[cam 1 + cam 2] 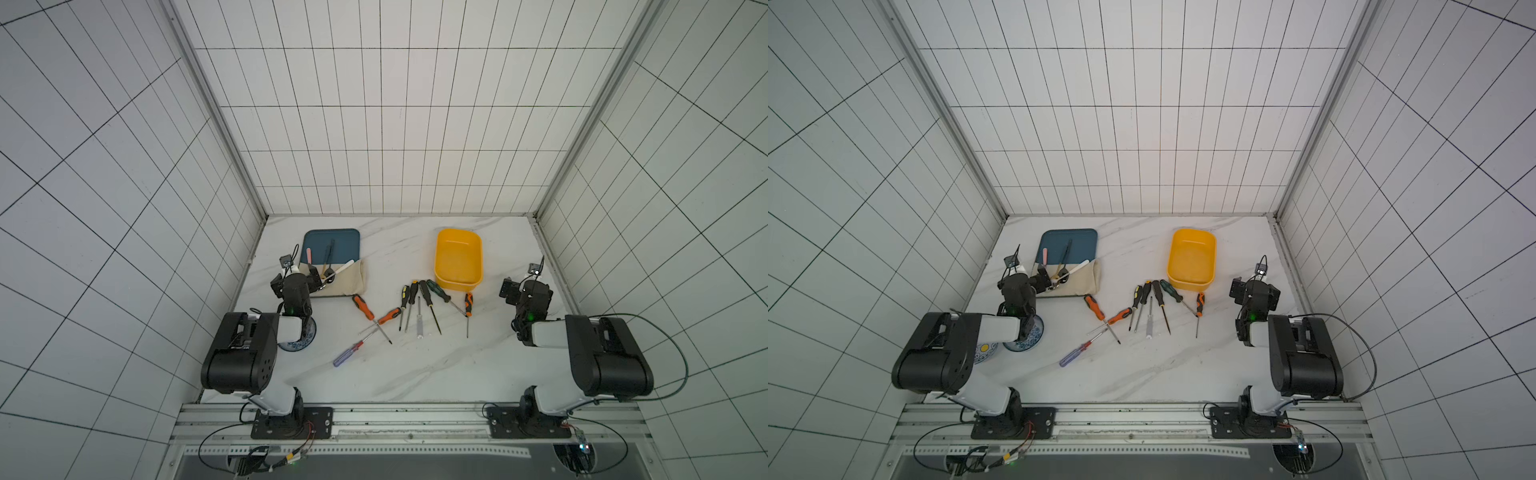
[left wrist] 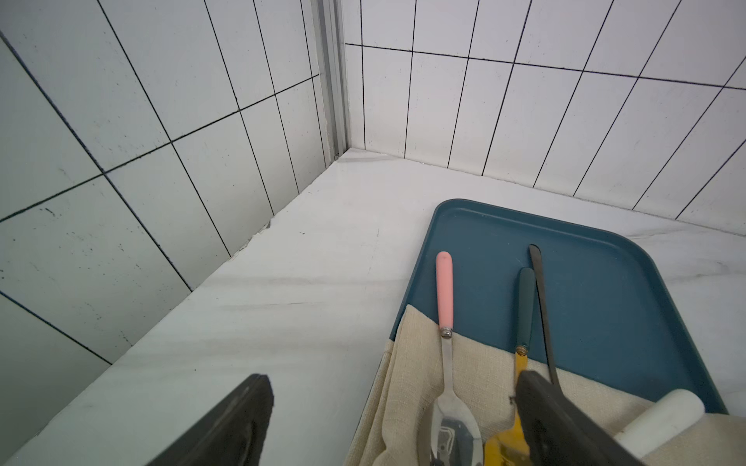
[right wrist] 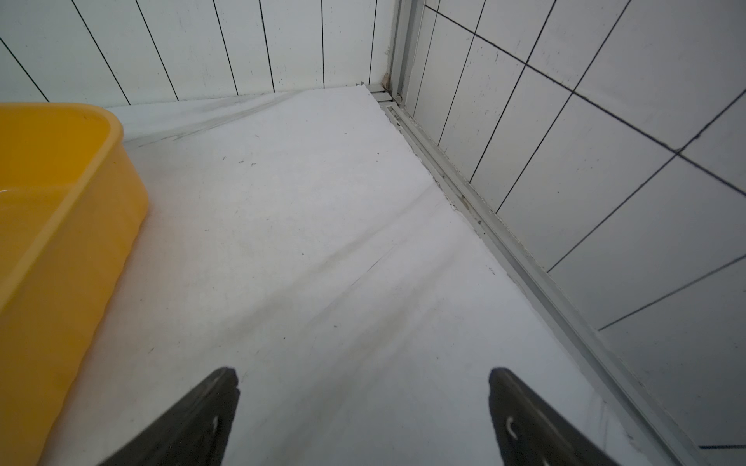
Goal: Put the screwdriver on the desktop into the storage box
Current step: Pick up the screwdriver from the center of the board.
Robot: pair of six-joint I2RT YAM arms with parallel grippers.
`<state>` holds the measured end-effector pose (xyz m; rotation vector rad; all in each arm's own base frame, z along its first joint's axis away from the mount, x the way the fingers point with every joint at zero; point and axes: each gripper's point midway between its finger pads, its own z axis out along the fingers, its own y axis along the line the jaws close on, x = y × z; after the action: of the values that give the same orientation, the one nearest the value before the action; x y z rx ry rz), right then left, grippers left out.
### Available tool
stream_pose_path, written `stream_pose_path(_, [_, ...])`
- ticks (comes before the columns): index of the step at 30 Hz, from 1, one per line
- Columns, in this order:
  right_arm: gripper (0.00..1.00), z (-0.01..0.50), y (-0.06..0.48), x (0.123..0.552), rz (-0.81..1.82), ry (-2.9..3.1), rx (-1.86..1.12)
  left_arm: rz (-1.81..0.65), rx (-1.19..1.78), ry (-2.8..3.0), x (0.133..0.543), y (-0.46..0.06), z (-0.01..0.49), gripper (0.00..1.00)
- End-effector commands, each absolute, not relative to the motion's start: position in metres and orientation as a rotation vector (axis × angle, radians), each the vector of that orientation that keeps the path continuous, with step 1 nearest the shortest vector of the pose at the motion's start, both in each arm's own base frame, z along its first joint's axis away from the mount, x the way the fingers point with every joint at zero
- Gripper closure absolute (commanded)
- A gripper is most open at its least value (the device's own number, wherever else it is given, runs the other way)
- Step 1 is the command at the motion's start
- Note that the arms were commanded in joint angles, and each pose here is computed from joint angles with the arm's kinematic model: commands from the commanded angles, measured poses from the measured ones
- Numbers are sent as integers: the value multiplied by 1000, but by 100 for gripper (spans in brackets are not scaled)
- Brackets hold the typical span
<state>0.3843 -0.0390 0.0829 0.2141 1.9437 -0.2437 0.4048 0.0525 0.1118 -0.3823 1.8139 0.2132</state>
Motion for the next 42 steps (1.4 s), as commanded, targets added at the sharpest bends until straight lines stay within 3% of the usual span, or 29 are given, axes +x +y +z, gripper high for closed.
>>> stream_pose_path(1, [1, 98, -40, 395, -225, 1906, 229, 203, -386, 1790, 405, 53, 119, 2])
stream_pose_path(27, [1, 100, -40, 395, -219, 1897, 229, 199, -387, 1794, 404, 53, 118, 2])
stream_pose_path(31, [1, 117, -37, 393, -212, 1928, 208, 228, -349, 1802, 409, 48, 136, 2])
stream_pose_path(37, [1, 166, -42, 386, -155, 1902, 349, 349, -603, 1820, 400, 68, 173, 2])
stream_pose_path(42, [1, 201, -32, 380, 12, 1922, 459, 32, -918, 1670, 382, 75, 209, 2])
